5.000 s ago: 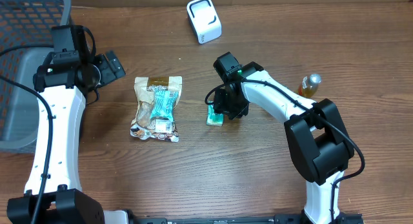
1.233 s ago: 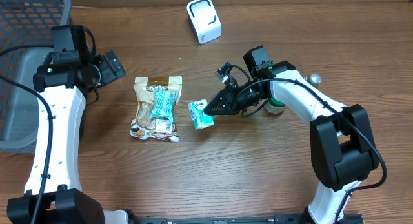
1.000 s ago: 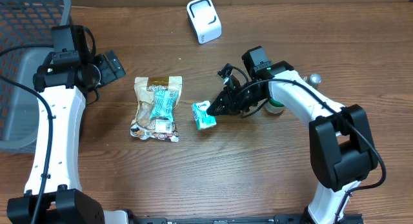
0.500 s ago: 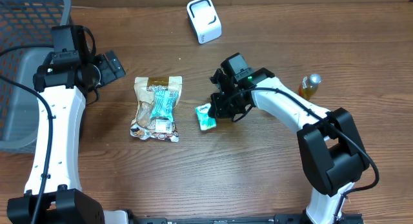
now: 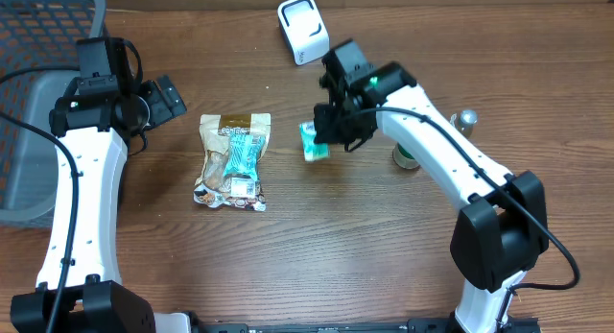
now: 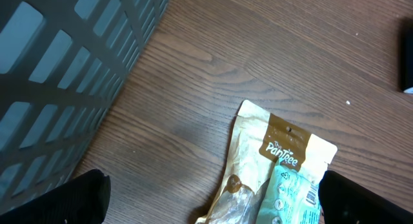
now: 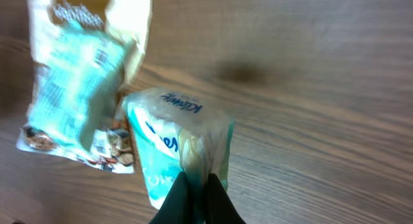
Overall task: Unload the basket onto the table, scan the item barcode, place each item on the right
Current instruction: 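Carry the tissue pack to the white scanner and hold it there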
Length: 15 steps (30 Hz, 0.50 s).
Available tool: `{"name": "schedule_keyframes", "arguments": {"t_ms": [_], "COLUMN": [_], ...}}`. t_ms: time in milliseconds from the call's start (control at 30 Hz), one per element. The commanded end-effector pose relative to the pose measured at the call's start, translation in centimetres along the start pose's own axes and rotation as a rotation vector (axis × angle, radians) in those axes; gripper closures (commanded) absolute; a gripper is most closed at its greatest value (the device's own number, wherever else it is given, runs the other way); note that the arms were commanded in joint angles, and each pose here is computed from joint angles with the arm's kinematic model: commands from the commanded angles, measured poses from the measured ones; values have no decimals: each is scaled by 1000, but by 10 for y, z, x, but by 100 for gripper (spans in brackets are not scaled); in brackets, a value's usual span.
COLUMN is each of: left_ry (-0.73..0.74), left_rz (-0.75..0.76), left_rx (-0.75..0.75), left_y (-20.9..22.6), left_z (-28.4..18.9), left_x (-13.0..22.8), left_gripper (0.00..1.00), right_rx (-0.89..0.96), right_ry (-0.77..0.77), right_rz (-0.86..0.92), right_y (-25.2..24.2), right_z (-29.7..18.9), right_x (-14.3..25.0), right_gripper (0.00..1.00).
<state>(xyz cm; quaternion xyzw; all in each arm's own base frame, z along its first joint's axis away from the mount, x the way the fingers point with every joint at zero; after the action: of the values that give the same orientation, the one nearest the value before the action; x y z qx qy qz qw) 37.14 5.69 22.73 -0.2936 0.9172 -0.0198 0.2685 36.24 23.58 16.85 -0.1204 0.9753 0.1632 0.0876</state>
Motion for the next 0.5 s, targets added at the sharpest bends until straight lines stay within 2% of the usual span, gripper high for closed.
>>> {"name": "schedule_keyframes", "arguments": {"t_ms": [0,200,467], "left_ry": [-11,-11,-11], "left_rz": [-4,-4,-4], "left_rx": [-6,-6,-6], "left_y": [2,2,2], "left_z": [0,0,0], "left_x": [-4,-4,-4], "left_gripper": [1,1,0], "right_rx": [49,127,344], "right_ry": [-124,-267,-489], "right_rz": [-12,-58,-155], "right_y": [8,12,10], "right_z": [-43,-88,-106], "right_x": [-23,-48,-83], "right_gripper": [96,96,96]}}
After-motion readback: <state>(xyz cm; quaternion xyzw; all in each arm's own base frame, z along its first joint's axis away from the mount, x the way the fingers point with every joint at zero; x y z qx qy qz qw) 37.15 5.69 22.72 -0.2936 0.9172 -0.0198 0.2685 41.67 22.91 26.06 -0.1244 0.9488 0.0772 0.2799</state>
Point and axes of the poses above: each gripper's point midway between its finger pads, its own z axis out along the fingers, its own y axis along the line the jaws close on, x = y × z, the point moved 4 cm from there along -z, back along the fingers, and after that the axes turned 6 degrees about -z, right-handed, at the moved point
